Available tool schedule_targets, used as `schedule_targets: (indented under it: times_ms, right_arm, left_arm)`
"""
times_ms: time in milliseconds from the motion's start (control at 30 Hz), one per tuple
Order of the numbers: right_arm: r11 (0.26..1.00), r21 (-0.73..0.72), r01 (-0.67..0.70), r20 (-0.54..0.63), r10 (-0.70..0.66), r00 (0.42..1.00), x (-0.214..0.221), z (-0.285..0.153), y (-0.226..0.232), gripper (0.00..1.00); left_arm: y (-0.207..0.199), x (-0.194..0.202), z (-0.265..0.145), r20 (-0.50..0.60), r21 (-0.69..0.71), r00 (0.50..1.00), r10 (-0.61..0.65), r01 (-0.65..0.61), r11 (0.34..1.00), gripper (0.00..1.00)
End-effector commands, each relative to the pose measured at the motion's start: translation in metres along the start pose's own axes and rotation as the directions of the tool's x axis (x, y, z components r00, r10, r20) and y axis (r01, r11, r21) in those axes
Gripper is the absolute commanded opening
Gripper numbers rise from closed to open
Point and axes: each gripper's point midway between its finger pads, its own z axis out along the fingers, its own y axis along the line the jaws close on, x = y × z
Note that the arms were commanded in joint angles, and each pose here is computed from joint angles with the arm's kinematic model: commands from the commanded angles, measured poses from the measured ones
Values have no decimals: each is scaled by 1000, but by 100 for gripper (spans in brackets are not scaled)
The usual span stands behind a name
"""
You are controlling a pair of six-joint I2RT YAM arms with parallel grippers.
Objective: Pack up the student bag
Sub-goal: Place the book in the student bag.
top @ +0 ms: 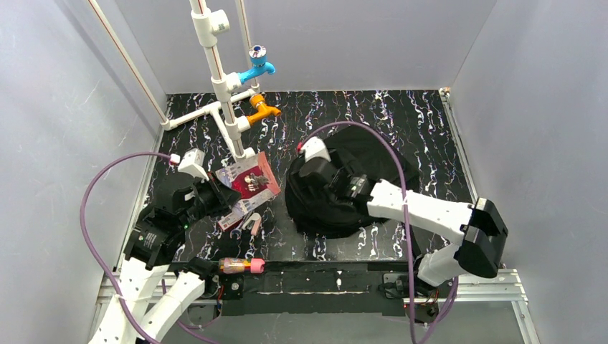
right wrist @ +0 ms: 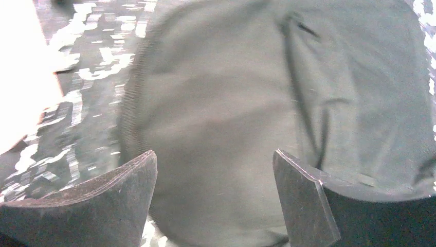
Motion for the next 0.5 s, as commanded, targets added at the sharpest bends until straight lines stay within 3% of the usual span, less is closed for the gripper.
schedule_targets:
  times_ms: [0, 67, 167, 300, 433, 467]
  right_arm:
    - [995, -73, 74, 54, -70, 996, -13, -23, 55, 90]
    - [990, -52, 128, 50, -126, 991, -9, -15, 68, 90]
    - [980, 99, 171, 8, -172, 985, -5, 3, 58, 89]
    - [956, 158, 245, -36, -243, 969, 2, 17, 62, 79]
    - [936, 204, 285, -36, -284, 958, 11, 26, 61, 77]
    - [926, 237, 293, -46, -291, 956, 12, 26, 56, 72]
  left_arm:
    - [9, -26, -24, 126, -75, 990, 58, -49, 996, 0]
    - [16, -29, -33, 152, -115, 986, 63, -46, 992, 0]
    - [31, -27, -43, 171, -178, 984, 49, -18, 984, 0]
    - [33, -18, -49, 169, -165, 985, 20, 8, 986, 0]
    - [39, -12, -48, 164, -180, 986, 12, 18, 984, 0]
    - [40, -12, -48, 159, -186, 987, 13, 17, 982, 0]
